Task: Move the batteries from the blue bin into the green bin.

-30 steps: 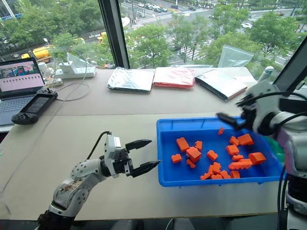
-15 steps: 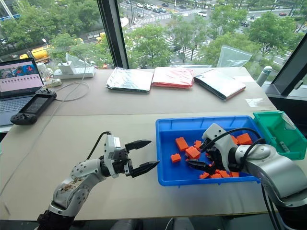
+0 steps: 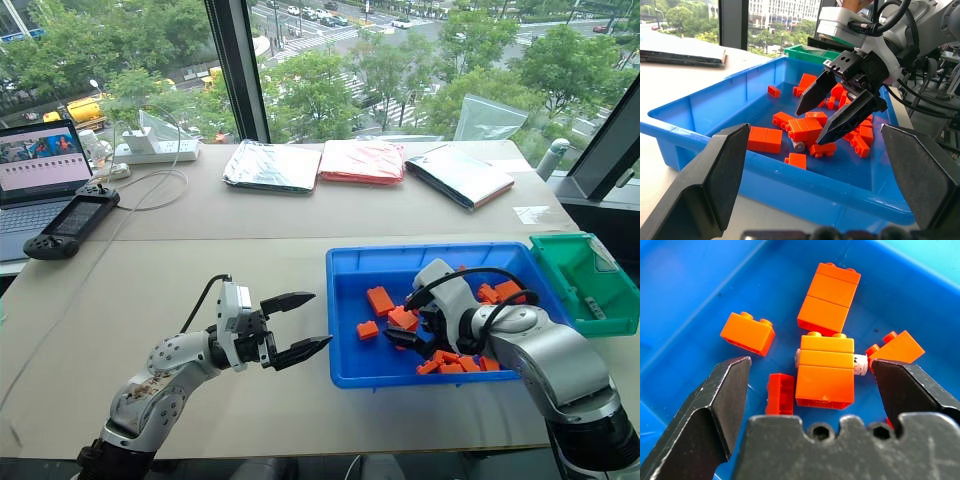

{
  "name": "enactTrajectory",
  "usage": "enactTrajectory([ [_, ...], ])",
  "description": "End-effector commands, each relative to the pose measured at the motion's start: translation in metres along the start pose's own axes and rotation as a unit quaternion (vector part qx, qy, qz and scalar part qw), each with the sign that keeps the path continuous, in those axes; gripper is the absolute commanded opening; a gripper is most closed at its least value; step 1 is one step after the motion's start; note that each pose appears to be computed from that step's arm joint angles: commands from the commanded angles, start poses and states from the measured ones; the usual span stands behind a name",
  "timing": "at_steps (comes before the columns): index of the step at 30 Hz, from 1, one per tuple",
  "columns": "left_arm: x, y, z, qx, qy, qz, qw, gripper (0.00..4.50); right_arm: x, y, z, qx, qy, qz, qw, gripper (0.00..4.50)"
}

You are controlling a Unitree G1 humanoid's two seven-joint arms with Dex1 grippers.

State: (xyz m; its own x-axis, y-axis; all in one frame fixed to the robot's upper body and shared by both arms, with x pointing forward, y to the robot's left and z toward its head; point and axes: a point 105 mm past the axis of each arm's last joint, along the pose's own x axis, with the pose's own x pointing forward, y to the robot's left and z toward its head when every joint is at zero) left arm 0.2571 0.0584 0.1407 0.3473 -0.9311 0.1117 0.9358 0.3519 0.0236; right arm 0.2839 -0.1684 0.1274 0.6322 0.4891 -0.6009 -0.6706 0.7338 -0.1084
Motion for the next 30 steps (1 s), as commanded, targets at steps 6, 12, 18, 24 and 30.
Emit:
enactTrajectory([
  [6, 0.0, -0.002, 0.007, 0.012, -0.011, -0.006, 1.0, 4.5, -0.001, -0.006, 0.009, -0.004, -0.018, -0.02, 1.0, 2.05],
  [12, 0.0, -0.002, 0.007, 0.012, -0.01, -0.006, 1.0, 4.5, -0.031, -0.021, 0.032, 0.003, -0.071, -0.036, 0.997, 1.45],
  [18, 0.0, -0.002, 0.007, 0.011, -0.009, -0.008, 1.0, 4.5, -0.067, -0.071, 0.028, 0.02, -0.064, -0.143, 0.987, 1.45],
  [24, 0.001, -0.002, 0.007, 0.011, -0.008, -0.01, 1.0, 4.5, -0.076, -0.109, -0.001, 0.043, -0.025, -0.245, 0.968, 2.45],
  [30, 0.001, -0.003, 0.006, 0.01, -0.007, -0.01, 1.0, 4.5, -0.071, -0.095, 0.015, 0.007, -0.05, -0.21, 0.976, 4.42],
])
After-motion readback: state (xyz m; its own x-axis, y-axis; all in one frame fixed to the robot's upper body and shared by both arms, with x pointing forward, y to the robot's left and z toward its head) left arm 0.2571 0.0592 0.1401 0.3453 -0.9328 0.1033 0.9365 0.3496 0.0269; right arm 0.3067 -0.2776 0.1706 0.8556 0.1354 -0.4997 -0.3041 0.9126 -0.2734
